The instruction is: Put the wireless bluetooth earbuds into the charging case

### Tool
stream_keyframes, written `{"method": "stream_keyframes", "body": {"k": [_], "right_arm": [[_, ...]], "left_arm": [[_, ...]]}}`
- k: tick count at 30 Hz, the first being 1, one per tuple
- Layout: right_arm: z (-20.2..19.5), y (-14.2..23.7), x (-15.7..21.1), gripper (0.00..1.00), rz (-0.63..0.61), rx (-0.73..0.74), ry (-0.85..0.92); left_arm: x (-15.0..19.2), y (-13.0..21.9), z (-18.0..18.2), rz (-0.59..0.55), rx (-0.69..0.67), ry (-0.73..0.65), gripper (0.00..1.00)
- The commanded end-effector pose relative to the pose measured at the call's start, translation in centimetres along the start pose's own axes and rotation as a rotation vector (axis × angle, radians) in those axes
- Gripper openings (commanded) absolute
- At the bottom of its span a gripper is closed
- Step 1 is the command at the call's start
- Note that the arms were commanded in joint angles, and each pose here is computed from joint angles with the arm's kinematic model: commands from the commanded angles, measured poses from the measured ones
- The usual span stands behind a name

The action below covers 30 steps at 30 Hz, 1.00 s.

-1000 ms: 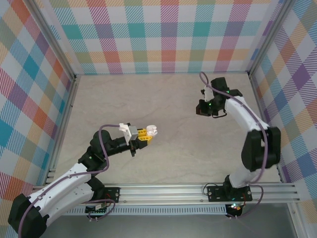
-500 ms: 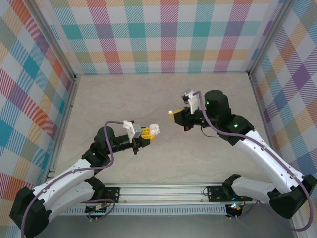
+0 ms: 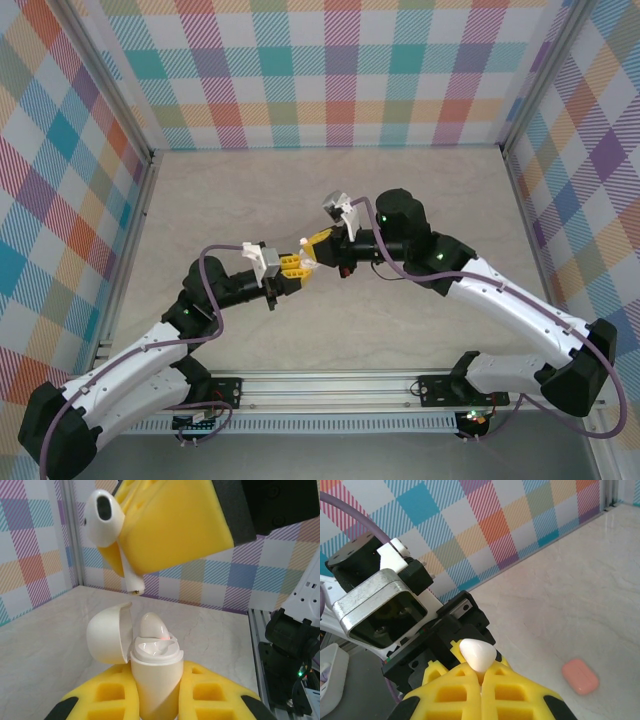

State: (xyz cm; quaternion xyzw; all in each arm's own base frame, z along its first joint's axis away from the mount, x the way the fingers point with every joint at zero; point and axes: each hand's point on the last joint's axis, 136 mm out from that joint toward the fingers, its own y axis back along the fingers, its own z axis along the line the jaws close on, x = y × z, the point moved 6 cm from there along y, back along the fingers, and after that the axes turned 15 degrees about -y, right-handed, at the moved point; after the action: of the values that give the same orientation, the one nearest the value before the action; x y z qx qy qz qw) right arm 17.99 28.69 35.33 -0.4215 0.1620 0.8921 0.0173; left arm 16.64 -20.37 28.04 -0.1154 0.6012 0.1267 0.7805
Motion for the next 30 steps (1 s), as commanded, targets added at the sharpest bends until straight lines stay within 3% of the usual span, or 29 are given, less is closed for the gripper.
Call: {"method": "stream_keyframes", "body": {"k": [1,30], "right_arm": [[1.1,0.3,-0.2,0.0,-0.035,-0.044,0.052],[0.3,0.2,0.8,0.0,-0.078,0.088,0.095]], "left_arm": [[-2.2,0.1,0.3,-0.083,-0.019,-0.032,0.0],[-2.5,0.5,0.7,-0.114,-0.08,0.002,0.0]]}}
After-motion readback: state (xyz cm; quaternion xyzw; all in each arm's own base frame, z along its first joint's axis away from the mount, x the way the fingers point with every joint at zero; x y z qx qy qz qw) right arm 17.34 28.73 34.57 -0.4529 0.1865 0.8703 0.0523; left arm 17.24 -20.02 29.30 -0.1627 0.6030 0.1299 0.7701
